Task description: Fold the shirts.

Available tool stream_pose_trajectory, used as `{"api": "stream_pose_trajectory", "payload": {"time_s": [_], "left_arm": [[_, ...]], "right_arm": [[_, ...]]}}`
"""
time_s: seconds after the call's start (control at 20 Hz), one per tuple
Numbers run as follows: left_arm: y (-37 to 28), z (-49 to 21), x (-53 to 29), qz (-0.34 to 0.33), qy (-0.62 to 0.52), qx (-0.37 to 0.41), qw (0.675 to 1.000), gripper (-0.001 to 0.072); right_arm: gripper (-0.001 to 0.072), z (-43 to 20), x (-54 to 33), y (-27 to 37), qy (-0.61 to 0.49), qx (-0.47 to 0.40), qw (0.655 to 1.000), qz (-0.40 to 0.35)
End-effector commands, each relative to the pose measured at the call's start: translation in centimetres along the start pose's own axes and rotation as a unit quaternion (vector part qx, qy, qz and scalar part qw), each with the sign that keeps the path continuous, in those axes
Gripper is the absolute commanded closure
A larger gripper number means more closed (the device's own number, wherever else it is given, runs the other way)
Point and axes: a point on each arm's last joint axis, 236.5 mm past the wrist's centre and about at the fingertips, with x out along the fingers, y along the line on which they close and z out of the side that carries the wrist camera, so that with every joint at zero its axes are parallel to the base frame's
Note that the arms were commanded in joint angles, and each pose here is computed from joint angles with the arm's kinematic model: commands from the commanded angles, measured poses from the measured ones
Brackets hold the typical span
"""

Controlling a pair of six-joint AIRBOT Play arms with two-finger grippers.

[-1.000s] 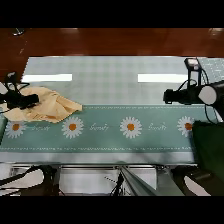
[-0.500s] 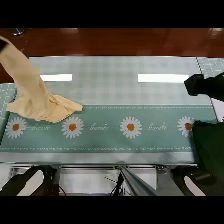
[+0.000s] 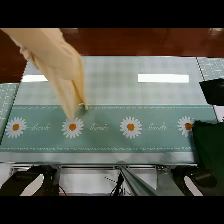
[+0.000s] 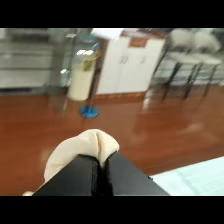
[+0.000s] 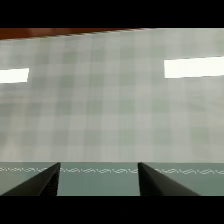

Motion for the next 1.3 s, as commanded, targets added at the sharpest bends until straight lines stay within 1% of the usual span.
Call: {"api": "stream_pose_trajectory", "payload": {"time_s": [0.0, 0.15, 0.25, 0.35, 0.4, 0.5, 0.65, 0.7, 0.75, 0.9, 1.0, 1.05, 1.1, 1.15, 1.2, 1.25], "left_arm": [[-5.1, 4.1, -0.3, -0.075, -0.081, -0.022, 0.994, 0.0683], [-8.7, 3.1, 0.8, -0.132, -0.071, -0.039, 0.988, 0.0683], [-11.5, -0.3, 2.3, -0.172, -0.026, -0.053, 0.983, 0.0683], [-13.2, -6.5, 4.2, -0.193, 0.046, -0.071, 0.978, 0.0683], [-13.8, -10.6, 4.9, -0.196, 0.094, -0.095, 0.972, 0.0683], [-14.1, -18.5, 5.0, -0.191, 0.175, -0.111, 0.959, 0.0682], [-10.7, -28.0, 2.7, -0.146, 0.269, -0.115, 0.945, 0.0682], [-9.1, -31.1, 1.3, -0.127, 0.309, -0.116, 0.936, 0.0682], [-7.2, -34.3, -0.4, -0.104, 0.354, -0.114, 0.922, 0.0682], [-0.7, -44.3, -6.5, -0.014, 0.494, -0.108, 0.863, 0.0681], [2.6, -49.2, -9.2, 0.038, 0.541, -0.127, 0.831, 0.0681], [3.7, -51.0, -10.1, 0.057, 0.554, -0.137, 0.819, 0.0667], [4.4, -52.6, -10.8, 0.07, 0.565, -0.145, 0.809, 0.0482], [4.3, -53.9, -11.8, 0.072, 0.583, -0.152, 0.795, 0.0017], [4.1, -54.6, -12.3, 0.072, 0.595, -0.155, 0.785, 0.0002], [4.1, -54.6, -12.3, 0.071, 0.598, -0.155, 0.783, 0.0002]], "right_arm": [[0.0145, -0.4, -1.4, 0.1, -0.003, 0.002, 1.0, 0.006], [0.0146, -1.1, -1.4, -0.1, 0.011, 0.001, 1.0, 0.003], [0.0145, -1.3, -1.5, -0.1, 0.014, 0.001, 1.0, 0.002], [0.0146, -1.2, -1.5, -0.1, 0.014, 0.002, 1.0, 0.002], [0.0146, -1.2, -1.5, -0.1, 0.014, 0.002, 1.0, 0.002], [0.0145, -1.3, -1.4, -0.2, 0.016, 0.002, 1.0, 0.001], [0.0146, -1.5, -1.4, -0.2, 0.02, 0.003, 1.0, 0.0], [0.0145, -1.8, -1.2, -0.2, 0.025, 0.004, 1.0, -0.001], [0.0145, -2.5, -0.7, -0.3, 0.034, 0.005, 0.999, -0.002], [0.0145, -6.0, 1.7, -0.7, 0.081, 0.018, 0.997, -0.008], [0.0146, -9.0, 4.1, -0.9, 0.11, 0.028, 0.993, -0.007], [0.0145, -10.6, 5.5, -1.1, 0.12, 0.037, 0.992, -0.009], [0.0146, -12.2, 6.8, -1.4, 0.129, 0.049, 0.99, -0.012], [0.0145, -14.0, 8.1, -1.7, 0.138, 0.066, 0.988, -0.016], [0.0145, -15.8, 9.2, -1.8, 0.148, 0.084, 0.985, -0.015], [0.0146, -17.0, 10.0, -1.7, 0.149, 0.099, 0.984, -0.011]]}}
